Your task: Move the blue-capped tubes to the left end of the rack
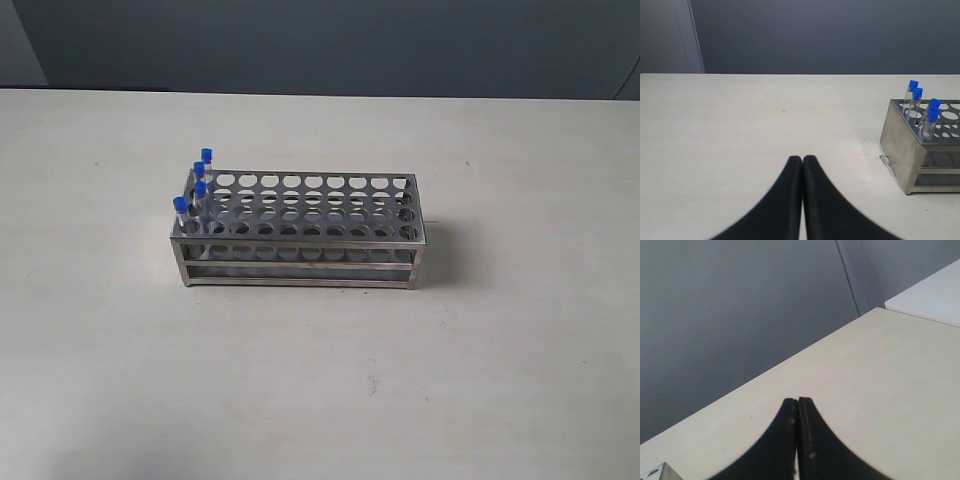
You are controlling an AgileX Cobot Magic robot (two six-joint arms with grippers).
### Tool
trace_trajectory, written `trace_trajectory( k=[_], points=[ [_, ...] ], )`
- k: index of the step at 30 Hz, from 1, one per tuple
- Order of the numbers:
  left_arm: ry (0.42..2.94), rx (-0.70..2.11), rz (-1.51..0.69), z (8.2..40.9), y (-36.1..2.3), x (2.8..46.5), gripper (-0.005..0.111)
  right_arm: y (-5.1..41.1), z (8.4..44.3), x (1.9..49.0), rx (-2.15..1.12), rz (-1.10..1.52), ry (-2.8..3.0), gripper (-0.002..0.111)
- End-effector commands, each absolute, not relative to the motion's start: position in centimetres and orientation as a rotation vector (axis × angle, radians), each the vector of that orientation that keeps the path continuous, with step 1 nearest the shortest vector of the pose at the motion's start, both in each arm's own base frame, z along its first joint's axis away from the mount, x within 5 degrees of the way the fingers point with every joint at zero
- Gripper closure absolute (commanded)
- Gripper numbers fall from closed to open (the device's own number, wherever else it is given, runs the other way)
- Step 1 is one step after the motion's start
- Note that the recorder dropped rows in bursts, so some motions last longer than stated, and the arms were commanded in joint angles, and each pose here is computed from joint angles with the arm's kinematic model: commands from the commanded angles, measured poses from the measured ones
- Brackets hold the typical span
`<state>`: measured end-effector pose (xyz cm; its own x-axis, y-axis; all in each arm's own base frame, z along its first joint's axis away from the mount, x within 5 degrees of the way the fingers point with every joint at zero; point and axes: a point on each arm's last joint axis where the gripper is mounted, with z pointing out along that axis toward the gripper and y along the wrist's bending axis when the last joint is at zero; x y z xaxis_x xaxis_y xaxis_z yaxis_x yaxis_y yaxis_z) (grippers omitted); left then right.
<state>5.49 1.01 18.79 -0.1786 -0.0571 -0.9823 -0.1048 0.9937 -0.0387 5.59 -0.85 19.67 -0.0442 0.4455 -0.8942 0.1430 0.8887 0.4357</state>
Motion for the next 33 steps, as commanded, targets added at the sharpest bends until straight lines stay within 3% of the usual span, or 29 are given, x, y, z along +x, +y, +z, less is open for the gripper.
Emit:
trace_trajectory(
  k=[1,33],
  points=[
    [1.741,-0.114,0.035,18.96,0.95,5.48,0.106,-0.86,19.65,5.55,0.473,0.264,1.606,0.109],
    [1.739,-0.113,0.034,18.97,0.94,5.48,0.106,-0.84,19.64,5.55,0.481,0.274,1.605,0.109]
  ],
)
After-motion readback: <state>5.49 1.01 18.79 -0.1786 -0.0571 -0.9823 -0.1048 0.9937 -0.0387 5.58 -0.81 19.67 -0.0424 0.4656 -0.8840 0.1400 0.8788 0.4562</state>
